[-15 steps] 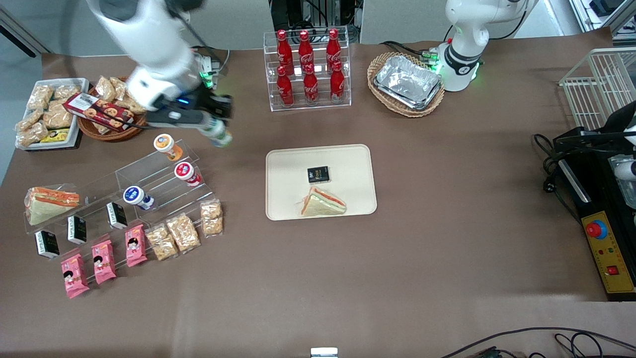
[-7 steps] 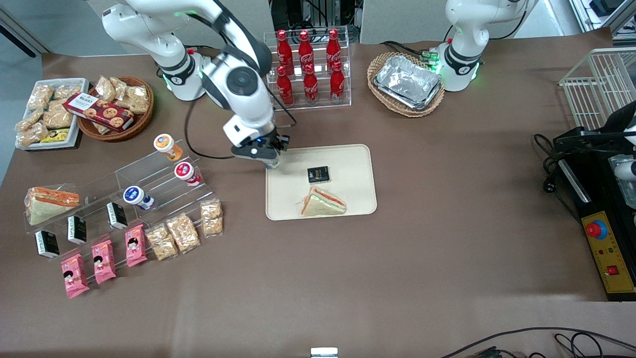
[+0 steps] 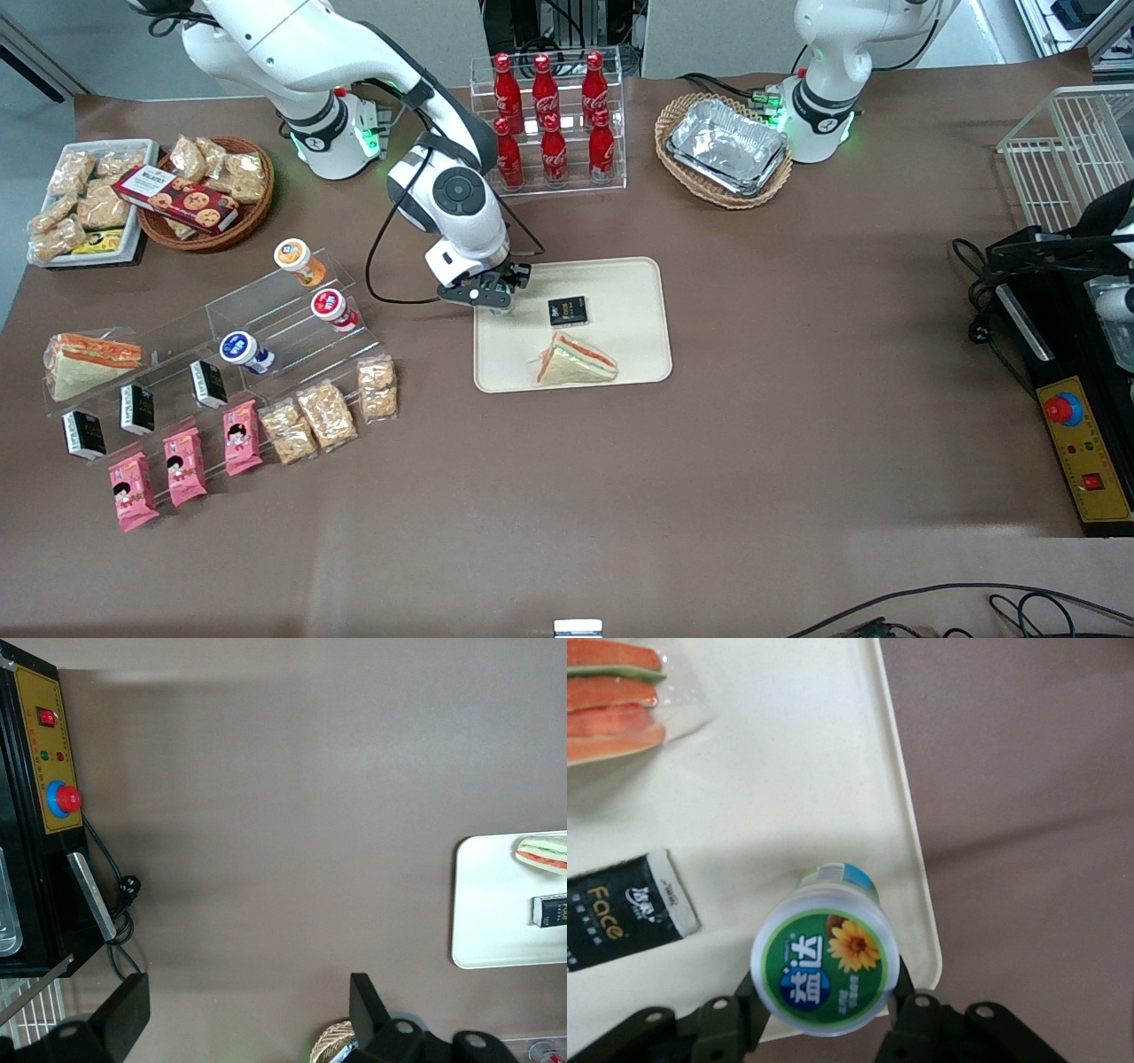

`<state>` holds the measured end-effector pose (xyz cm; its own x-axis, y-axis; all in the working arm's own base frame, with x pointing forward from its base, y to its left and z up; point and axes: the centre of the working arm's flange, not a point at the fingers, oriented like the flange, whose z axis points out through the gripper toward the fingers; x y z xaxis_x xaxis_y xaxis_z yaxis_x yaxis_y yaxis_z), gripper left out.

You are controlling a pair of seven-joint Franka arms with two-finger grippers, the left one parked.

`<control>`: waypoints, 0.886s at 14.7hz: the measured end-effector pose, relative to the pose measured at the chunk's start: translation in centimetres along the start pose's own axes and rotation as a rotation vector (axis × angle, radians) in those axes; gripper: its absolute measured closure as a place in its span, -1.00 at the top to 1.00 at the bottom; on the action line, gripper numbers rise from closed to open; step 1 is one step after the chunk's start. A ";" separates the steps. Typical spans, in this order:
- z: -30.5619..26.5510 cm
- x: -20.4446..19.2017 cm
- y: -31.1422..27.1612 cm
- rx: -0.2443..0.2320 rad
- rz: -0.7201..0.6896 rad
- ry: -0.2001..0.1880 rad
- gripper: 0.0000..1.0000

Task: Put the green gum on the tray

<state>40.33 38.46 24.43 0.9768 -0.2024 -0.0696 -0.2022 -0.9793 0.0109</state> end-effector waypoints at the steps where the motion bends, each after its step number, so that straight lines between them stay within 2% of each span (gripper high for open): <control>1: 0.1 -0.3 -0.2 0.004 0.000 0.001 0.11; 4: 0.6 -1.4 -1.1 0.027 0.013 0.007 0.11; 8: 2.1 -2.2 -1.6 0.042 0.026 -0.004 0.13; 13: 3.6 -2.2 -1.4 0.039 0.034 -0.023 0.98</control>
<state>38.24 40.30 20.94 0.9675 -0.2353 -0.0925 -0.2385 -0.9708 -0.0254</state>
